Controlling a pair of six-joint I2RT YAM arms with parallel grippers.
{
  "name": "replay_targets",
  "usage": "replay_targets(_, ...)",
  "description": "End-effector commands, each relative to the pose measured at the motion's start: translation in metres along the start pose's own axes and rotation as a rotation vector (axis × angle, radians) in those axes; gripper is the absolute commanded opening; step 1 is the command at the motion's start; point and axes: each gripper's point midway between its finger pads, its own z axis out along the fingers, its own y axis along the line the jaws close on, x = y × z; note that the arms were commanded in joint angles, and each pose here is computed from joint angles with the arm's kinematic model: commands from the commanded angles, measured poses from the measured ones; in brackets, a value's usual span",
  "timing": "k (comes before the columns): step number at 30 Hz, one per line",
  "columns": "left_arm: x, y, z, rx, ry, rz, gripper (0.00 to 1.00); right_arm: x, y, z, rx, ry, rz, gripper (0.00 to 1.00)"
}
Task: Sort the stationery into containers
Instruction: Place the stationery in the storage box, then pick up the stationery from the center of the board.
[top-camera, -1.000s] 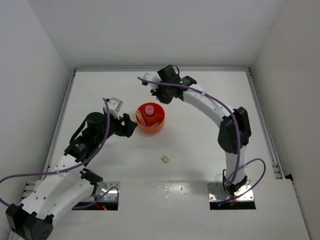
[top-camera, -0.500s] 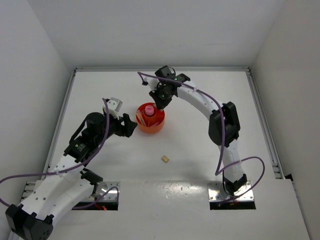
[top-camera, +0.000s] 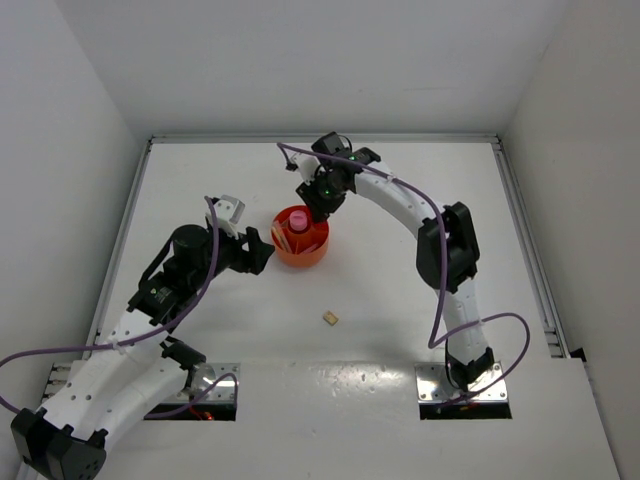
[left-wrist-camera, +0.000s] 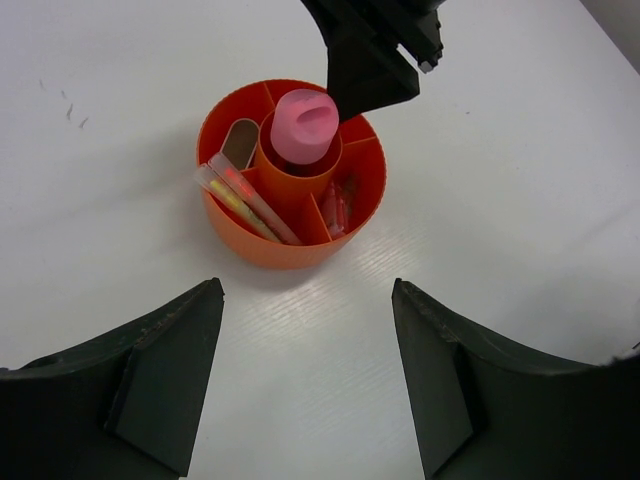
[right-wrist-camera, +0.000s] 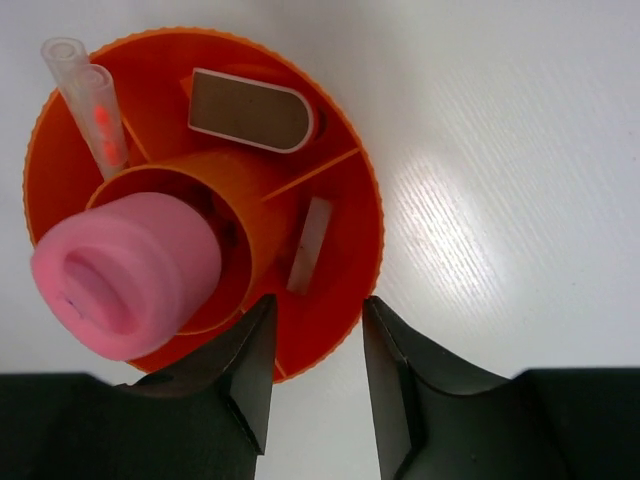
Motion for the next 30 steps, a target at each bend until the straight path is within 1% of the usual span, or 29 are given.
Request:
replay_targets(1,-0.021,-0.002,-0.005,0.003,-0.059,0.017,0.74,-0.032,-0.007,-0.034,0.063,-0.123,-0.01,0.4)
replay_targets(2,-0.021,-0.002,-0.005,0.003,-0.059,0.017,0.74,-0.032,-0.007,-0.034,0.063,-0.123,-0.01,0.4)
replay_targets(3,-0.021,-0.002,-0.005,0.003,-0.059,0.017,0.74,-0.037,-0.007,-0.046,0.077,-0.14,-0.014,0.4)
replay_targets(4,-0.021,-0.002,-0.005,0.003,-0.059,0.017,0.74,-0.037,-0.01,-0.053,0.083,-0.145,-0.008,0.35)
replay_targets(5,-0.021,-0.002,-0.005,0.003,-0.059,0.017,0.74,-0.03,-0.008,-0.055,0.08,-0.133,-0.005,0.28)
replay_targets(6,-0.022,-0.002,-0.007,0.005,-0.068,0.018,0.74,-0.032,-0.006,-0.072,0.091,-0.155,-0.058,0.08)
replay_targets(7,-0.022,-0.002,-0.007,0.005,-0.068,0.018,0.72,-0.032,0.003,-0.078,0.054,-0.178,-0.105,0.0)
replay_targets(8,-0.022,-0.002,-0.007,0.005,-0.068,0.018,0.69,-0.013,0.014,-0.074,-0.001,-0.156,-0.146,0.0)
replay_targets(9,-0.022,-0.004,-0.007,0.014,-0.066,0.018,0.64,-0.005,0.025,-0.079,-0.058,-0.17,-0.301,0.0)
replay_targets(10,-0.022,-0.004,-0.007,0.014,-0.066,0.018,0.46,0.004,0.051,-0.085,-0.194,-0.208,-0.42,0.01)
replay_targets(11,-0.022,-0.004,-0.007,0.014,-0.066,0.018,0.34,0.047,0.076,-0.091,-0.289,-0.148,-0.518,0.09)
replay_targets(12,-0.022,-0.004,-0.007,0.014,-0.066,0.018,0.22,0.063,0.089,-0.091,-0.358,-0.179,-0.734,0.22)
replay_targets(13,-0.022,-0.004,-0.007,0.014,-0.066,0.018,0.07,0.11,0.103,-0.079,-0.447,-0.141,-0.786,0.47)
replay_targets(14,-0.022,-0.006,-0.007,0.025,-0.064,0.018,0.04,0.125,0.115,-0.089,-0.485,-0.176,-0.88,0.59)
replay_targets(15,-0.022,-0.006,-0.007,0.025,-0.064,0.018,0.04,0.139,0.12,-0.088,-0.508,-0.202,-0.964,0.67)
replay_targets(16,-0.022,-0.006,-0.007,0.025,-0.064,0.018,0.11,0.169,0.129,-0.077,-0.547,-0.197,-1.055,0.76)
replay_targets(18,-0.023,-0.002,-0.007,0.001,-0.069,0.017,0.37,0.174,0.14,-0.071,-0.549,-0.237,-1.176,0.77)
replay_targets(19,-0.023,-0.002,-0.007,0.001,-0.069,0.017,0.57,0.176,0.142,-0.068,-0.565,-0.228,-1.176,0.77)
replay_targets(20,-0.023,-0.002,-0.007,0.001,-0.069,0.017,0.63,0.179,0.145,-0.065,-0.587,-0.213,-1.171,0.77)
replay_targets(21,-0.023,-0.002,-0.007,0.001,-0.069,0.017,0.65,0.175,0.146,-0.063,-0.598,-0.212,-1.184,0.77)
replay_targets(22,-0.023,0.0,-0.006,-0.008,-0.071,0.017,0.67,0.181,0.152,-0.055,-0.635,-0.191,-1.189,0.77)
replay_targets(24,-0.021,0.001,-0.005,-0.01,-0.062,0.016,0.69,0.173,0.15,-0.044,-0.591,-0.2,-1.248,0.77)
replay_targets(25,-0.021,0.001,-0.005,-0.01,-0.062,0.016,0.69,0.17,0.153,-0.038,-0.581,-0.194,-1.252,0.77)
replay_targets(26,-0.021,0.001,-0.005,-0.01,-0.062,0.016,0.69,0.174,0.153,-0.031,-0.572,-0.171,-1.247,0.76)
replay_targets(27,-0.021,0.001,-0.005,-0.01,-0.062,0.016,0.69,0.167,0.155,-0.027,-0.565,-0.18,-1.244,0.74)
replay_targets(28,-0.021,0.001,-0.005,-0.01,-0.062,0.016,0.69,0.172,0.158,-0.019,-0.586,-0.143,-1.222,0.72)
replay_targets(29,-0.021,0.001,-0.005,-0.01,-0.062,0.016,0.69,0.166,0.161,-0.02,-0.582,-0.15,-1.223,0.7)
replay_targets(30,-0.021,0.001,-0.005,-0.01,-0.062,0.016,0.69,0.164,0.162,-0.014,-0.589,-0.13,-1.21,0.69)
